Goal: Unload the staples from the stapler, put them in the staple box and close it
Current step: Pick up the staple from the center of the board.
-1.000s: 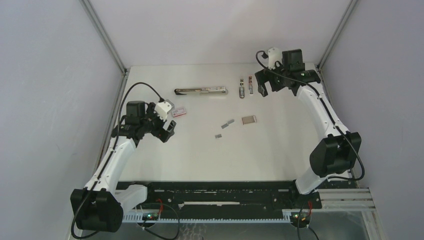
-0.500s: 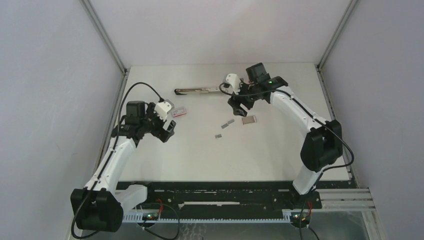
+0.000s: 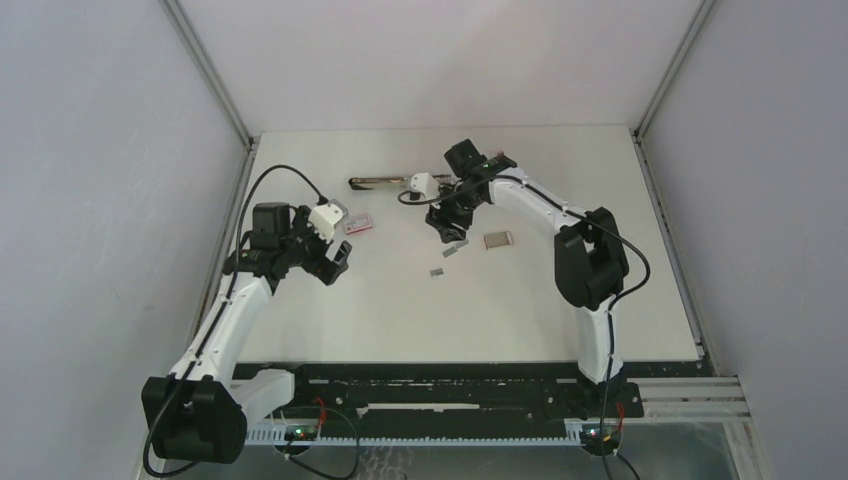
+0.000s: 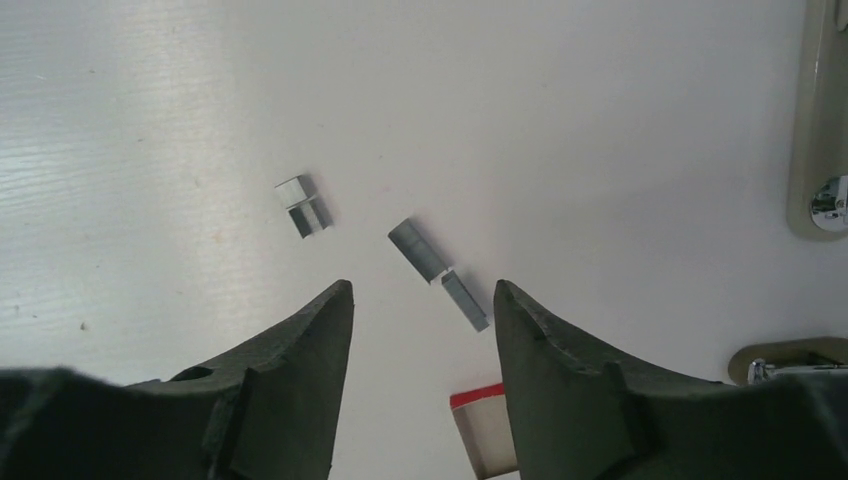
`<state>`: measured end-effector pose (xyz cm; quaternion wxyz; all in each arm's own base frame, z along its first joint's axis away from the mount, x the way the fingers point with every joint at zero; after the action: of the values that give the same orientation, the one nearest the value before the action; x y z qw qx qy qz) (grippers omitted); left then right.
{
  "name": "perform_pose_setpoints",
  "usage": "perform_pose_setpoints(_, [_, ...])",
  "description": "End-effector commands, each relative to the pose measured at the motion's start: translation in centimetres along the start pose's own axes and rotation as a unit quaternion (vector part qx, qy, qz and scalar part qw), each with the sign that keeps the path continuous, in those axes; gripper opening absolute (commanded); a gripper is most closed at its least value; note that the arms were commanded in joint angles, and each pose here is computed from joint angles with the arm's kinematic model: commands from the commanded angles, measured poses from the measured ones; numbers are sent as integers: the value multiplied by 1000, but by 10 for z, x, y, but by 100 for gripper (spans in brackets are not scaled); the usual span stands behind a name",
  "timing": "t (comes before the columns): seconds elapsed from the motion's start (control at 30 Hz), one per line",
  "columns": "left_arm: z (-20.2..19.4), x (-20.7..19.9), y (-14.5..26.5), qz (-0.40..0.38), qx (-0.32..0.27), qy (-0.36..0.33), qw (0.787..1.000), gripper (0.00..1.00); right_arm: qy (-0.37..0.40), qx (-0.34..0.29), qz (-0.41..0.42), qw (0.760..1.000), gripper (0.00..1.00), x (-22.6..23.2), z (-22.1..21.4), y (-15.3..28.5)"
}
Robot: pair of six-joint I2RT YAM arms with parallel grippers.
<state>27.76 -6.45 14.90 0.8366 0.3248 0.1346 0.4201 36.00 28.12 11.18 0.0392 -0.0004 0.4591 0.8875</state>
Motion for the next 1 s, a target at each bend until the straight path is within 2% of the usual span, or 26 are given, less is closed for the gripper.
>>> perform_pose_setpoints(0.0, [-1, -1, -3, -5, -10, 3, 1000, 100, 22, 0, -4, 1000, 52, -14, 9, -10])
perform_pose_setpoints(0.43, [-1, -1, -3, -5, -10, 4, 1000, 100, 9, 41, 3, 999, 48, -21, -17, -41])
perform_pose_setpoints(0.97, [-1, -1, -2, -5, -12, 3, 1000, 100, 1, 66, 1, 998, 44, -25, -30, -54])
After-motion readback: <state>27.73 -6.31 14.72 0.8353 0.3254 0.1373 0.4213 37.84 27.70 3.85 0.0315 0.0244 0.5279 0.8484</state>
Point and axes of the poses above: each gripper's point midway between its finger pads, its own y axis back along the fingers, its own x axis along the line the jaws close on, z = x × y, the point moved 1 cm from there along y, back along the fingers, and after that the axes turned 5 degrees about y, right-handed, at the moved point
